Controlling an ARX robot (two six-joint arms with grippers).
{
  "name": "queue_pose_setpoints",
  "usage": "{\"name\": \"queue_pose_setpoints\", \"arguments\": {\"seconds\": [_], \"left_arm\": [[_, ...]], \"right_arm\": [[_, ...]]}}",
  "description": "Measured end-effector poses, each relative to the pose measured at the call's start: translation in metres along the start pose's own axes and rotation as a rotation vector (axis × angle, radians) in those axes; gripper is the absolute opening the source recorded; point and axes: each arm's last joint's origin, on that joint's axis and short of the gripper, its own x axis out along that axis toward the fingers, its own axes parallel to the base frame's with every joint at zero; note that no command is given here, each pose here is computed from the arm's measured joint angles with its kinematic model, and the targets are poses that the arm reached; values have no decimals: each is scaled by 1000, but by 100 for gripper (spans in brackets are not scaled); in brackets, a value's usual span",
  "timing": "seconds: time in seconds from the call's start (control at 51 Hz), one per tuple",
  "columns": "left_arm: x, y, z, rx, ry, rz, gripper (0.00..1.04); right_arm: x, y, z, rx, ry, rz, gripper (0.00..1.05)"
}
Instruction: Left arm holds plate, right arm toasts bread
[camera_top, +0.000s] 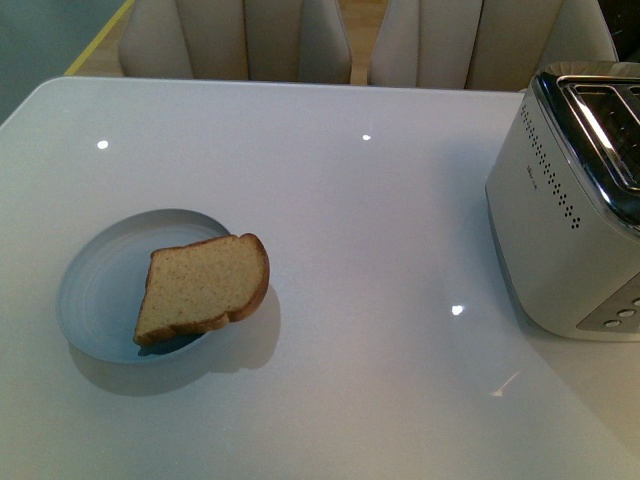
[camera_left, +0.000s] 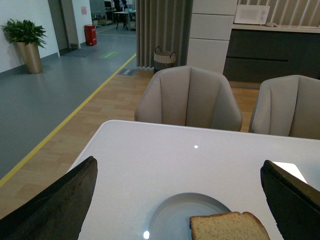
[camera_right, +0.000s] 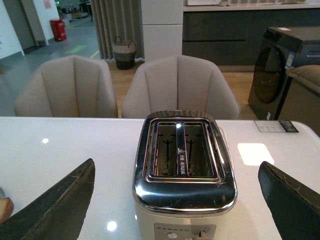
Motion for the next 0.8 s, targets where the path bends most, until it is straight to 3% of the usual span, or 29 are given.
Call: {"name": "queue_pose_setpoints", "arguments": {"seconds": [0.804], "left_arm": [[0, 0, 0, 0, 0, 0, 97]], "right_arm": [[0, 0, 0, 0, 0, 0, 96]]}}
